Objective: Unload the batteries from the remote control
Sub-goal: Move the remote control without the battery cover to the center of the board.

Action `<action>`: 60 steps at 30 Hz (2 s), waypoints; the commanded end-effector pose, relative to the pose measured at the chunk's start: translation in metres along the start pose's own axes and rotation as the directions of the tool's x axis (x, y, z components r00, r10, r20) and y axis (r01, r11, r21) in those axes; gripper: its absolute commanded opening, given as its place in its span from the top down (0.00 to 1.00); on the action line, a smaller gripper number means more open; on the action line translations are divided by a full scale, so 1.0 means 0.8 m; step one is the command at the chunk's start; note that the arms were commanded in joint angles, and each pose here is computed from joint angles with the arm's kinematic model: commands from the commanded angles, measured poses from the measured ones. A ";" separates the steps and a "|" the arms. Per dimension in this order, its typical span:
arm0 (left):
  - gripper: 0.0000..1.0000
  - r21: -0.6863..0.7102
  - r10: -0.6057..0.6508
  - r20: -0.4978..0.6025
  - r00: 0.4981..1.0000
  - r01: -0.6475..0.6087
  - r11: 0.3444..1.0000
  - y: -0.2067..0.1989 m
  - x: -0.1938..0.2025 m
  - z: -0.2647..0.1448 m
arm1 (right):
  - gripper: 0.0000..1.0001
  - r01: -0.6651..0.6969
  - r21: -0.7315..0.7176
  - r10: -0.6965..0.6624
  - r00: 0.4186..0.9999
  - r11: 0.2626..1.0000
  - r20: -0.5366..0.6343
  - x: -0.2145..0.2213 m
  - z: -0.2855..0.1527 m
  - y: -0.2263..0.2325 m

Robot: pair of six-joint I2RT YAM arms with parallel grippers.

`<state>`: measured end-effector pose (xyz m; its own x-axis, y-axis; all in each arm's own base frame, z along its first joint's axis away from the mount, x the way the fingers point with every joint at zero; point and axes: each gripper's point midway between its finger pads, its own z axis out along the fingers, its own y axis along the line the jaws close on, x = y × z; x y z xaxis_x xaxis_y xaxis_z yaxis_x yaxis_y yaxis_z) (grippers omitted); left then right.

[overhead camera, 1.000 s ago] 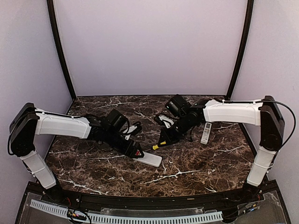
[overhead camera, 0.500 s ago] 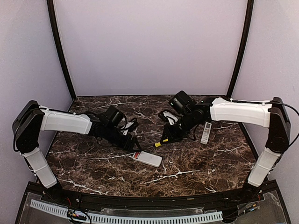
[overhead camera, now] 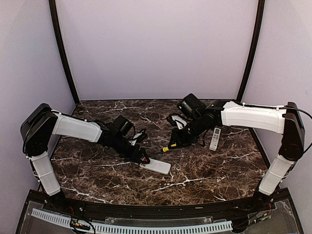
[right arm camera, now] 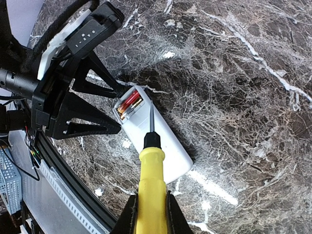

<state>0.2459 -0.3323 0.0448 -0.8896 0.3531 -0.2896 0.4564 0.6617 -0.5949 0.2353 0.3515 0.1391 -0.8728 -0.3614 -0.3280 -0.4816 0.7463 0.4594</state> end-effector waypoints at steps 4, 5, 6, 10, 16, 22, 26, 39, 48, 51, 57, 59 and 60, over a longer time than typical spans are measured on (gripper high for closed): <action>0.37 0.098 0.027 -0.001 1.000 -0.027 0.995 -0.021 -0.017 0.013 | 1.00 0.019 0.033 -0.020 1.000 0.999 0.021 0.003 -0.010 -0.003; 0.37 0.108 0.036 0.001 0.999 -0.036 0.993 -0.025 -0.019 0.015 | 1.00 0.017 0.049 -0.018 1.000 0.999 0.020 0.004 -0.010 -0.007; 0.37 0.115 0.041 0.002 0.999 -0.041 0.993 -0.028 -0.022 0.018 | 1.00 0.016 0.060 -0.017 1.000 0.998 0.017 0.006 -0.010 -0.010; 0.37 0.157 0.074 0.005 0.997 -0.073 0.985 -0.046 -0.034 0.032 | 1.00 0.010 0.082 -0.011 1.000 0.997 0.008 0.011 -0.014 -0.022; 0.38 0.257 0.146 0.012 0.989 -0.144 0.955 -0.090 -0.040 0.045 | 1.00 -0.018 0.071 0.018 1.000 0.997 0.005 0.017 -0.025 -0.037; 0.36 0.128 0.159 0.058 0.986 -0.166 0.978 -0.079 -0.055 0.029 | 1.00 -0.015 0.062 0.017 0.999 0.998 -0.046 0.033 -0.026 -0.044; 0.33 -0.033 0.101 0.080 0.992 -0.098 0.995 -0.055 -0.058 0.006 | 1.00 -0.005 0.017 0.006 0.997 1.000 -0.079 0.043 -0.026 -0.036; 0.49 0.046 -0.266 0.004 0.964 0.266 0.963 -0.058 -0.007 0.004 | 1.00 0.014 -0.019 -0.016 0.995 1.000 -0.103 0.039 -0.015 -0.027; 0.54 0.077 -0.334 -0.057 0.941 0.337 0.938 -0.056 0.010 0.027 | 1.00 0.010 -0.009 -0.011 0.994 1.000 -0.110 0.037 -0.006 -0.030; 0.56 0.077 -0.340 -0.069 0.938 0.345 0.936 -0.057 0.013 0.032 | 1.00 0.012 -0.013 -0.014 0.994 1.000 -0.107 0.035 -0.005 -0.030; 0.58 0.060 -0.350 -0.082 0.933 0.356 0.933 -0.049 0.017 0.041 | 1.00 0.015 -0.023 -0.017 0.994 1.000 -0.106 0.032 0.000 -0.027; 0.59 0.055 -0.353 -0.087 0.932 0.358 0.932 -0.047 0.019 0.044 | 1.00 0.014 -0.022 -0.016 0.994 1.000 -0.105 0.031 0.002 -0.028; 0.60 0.051 -0.352 -0.088 0.932 0.357 0.933 -0.045 0.020 0.045 | 1.00 0.014 -0.020 -0.016 0.994 1.000 -0.105 0.030 0.003 -0.029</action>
<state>0.2200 -0.3758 0.0414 -0.9893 0.1451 -0.0143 0.1136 0.7059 -0.6992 0.2196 0.3157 0.1141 -0.8810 -0.4212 -0.2154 -0.4720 0.7519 0.4602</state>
